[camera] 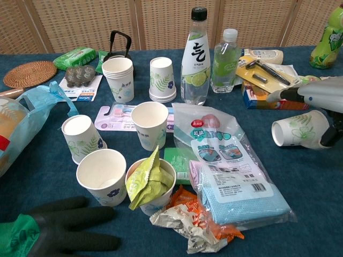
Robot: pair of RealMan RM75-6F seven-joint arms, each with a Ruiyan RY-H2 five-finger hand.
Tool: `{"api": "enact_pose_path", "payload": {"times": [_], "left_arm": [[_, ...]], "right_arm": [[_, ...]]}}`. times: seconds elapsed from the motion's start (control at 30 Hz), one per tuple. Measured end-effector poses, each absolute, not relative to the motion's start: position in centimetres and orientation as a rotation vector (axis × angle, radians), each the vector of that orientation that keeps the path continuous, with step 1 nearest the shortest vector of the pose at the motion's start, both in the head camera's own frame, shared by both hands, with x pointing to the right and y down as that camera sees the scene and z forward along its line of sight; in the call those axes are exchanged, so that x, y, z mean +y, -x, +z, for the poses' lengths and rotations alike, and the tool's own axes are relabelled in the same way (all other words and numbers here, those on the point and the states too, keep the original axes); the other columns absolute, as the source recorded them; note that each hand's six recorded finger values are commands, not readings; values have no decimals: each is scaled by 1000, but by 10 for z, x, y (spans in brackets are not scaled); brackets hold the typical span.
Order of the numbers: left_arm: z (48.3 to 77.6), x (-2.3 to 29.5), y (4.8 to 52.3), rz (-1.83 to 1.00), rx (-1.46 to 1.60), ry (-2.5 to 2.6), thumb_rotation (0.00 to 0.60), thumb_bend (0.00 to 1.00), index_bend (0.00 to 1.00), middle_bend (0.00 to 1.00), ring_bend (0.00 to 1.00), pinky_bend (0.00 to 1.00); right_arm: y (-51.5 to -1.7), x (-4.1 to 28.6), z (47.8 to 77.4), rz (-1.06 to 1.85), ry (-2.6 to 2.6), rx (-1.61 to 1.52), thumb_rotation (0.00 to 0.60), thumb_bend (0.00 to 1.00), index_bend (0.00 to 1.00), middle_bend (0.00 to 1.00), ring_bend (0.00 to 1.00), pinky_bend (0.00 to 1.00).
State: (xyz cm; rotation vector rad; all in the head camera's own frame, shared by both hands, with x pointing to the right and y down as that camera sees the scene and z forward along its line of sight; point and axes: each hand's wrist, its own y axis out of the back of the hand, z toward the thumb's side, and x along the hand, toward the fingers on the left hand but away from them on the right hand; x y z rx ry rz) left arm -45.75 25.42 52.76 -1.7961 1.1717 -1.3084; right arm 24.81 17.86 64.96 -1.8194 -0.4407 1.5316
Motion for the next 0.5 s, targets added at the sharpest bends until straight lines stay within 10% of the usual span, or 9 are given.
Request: {"api": "enact_pose_path", "payload": {"times": [0.5], "left_arm": [[528,256,462,-1317,1184,1793,600,387,0,98,95,18]], "right_arm": [[-251,175,672,1585,1729,-377,600,372,0,136,0,0]]}}
